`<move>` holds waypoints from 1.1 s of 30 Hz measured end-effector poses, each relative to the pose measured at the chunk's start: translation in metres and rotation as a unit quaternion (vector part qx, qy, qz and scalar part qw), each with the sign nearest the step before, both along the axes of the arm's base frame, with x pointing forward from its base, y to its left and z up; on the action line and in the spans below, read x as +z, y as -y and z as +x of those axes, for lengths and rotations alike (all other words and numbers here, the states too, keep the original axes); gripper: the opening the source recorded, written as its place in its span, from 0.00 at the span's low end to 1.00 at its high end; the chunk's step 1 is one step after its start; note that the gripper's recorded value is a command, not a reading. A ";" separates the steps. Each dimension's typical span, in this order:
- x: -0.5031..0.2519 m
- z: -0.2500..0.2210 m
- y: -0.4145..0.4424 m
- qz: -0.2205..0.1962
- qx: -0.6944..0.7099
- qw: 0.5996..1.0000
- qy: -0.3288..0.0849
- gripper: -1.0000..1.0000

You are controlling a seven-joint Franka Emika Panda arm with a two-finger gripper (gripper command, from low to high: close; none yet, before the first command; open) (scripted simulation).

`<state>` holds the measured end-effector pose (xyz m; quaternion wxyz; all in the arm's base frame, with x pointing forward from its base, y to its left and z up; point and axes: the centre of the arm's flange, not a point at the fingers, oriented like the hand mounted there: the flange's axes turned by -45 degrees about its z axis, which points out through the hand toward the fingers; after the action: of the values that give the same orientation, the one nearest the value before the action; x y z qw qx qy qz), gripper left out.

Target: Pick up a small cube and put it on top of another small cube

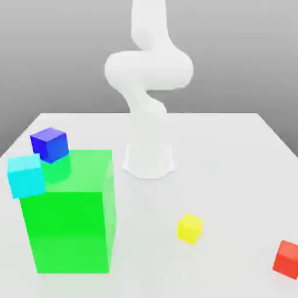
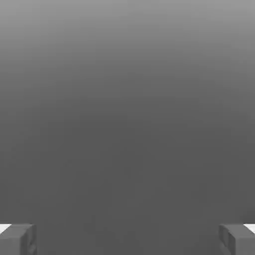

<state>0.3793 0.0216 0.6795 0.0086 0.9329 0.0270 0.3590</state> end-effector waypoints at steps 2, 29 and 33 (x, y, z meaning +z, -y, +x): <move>-0.029 0.025 -0.019 -0.019 0.024 0.999 -0.027 0.50; -0.485 0.042 -0.280 -0.161 0.409 0.841 -0.316 0.50; -0.541 0.038 -0.284 -0.161 0.415 0.836 -0.321 0.00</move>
<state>0.4175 0.3053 0.1383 -0.0003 0.8826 0.4702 0.0003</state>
